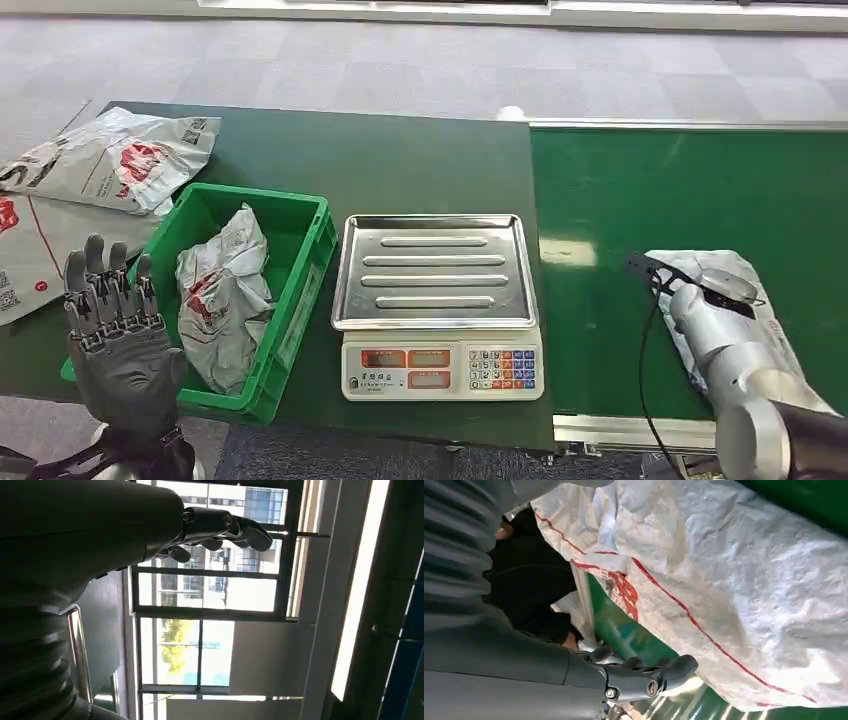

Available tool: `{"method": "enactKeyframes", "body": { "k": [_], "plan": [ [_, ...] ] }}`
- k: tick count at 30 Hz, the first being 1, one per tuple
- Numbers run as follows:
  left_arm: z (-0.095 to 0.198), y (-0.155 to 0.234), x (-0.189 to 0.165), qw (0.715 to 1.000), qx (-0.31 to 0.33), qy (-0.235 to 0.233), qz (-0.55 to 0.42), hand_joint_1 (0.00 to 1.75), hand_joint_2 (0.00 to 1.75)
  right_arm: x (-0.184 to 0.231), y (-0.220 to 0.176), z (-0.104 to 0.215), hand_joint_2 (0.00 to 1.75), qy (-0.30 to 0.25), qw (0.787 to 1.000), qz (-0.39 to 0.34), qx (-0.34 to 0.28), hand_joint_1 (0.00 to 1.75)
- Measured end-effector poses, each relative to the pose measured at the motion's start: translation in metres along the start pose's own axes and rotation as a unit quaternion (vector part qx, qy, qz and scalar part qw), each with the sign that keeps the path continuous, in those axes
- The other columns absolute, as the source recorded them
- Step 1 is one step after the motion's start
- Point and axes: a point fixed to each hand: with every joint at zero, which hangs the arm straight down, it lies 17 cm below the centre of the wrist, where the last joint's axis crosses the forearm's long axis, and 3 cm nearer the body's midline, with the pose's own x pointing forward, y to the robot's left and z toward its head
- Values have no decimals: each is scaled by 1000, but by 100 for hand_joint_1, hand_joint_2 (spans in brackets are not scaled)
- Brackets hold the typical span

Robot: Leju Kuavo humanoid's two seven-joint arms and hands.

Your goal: Moved the parcel from conveyor to table for the left to box.

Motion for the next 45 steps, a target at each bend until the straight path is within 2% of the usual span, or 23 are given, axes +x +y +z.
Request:
{"method": "enactKeyframes", "body": {
  "k": [8,17,22,23,24,25,31,38,45],
  "plan": [
    [0,0,-1,1000,0,4,0,0,175,-47,35,-11,175,44,999,14,7,0],
    [3,1,-10,1000,1,14,10,0,175,-124,65,-19,175,131,991,-13,9,0],
    [4,2,-14,1000,2,15,13,0,175,-141,94,-18,175,130,990,-23,45,0],
    [3,2,-15,1000,2,15,13,0,175,-140,100,-18,175,123,991,-27,53,9],
    [3,2,-16,1000,1,14,14,0,175,-138,106,-19,175,113,991,-32,61,140],
    [2,2,-16,1000,1,14,14,0,175,-135,108,-19,175,103,992,-39,64,175],
    [0,2,-15,1000,1,13,11,0,175,-123,99,-23,175,73,996,-50,25,175],
    [-5,2,-6,1000,3,4,1,0,175,-103,78,-19,175,65,996,-52,-26,175],
    [-7,2,-3,1000,4,0,-2,0,175,-92,71,-15,175,57,996,-56,-41,175]
  ]
}}
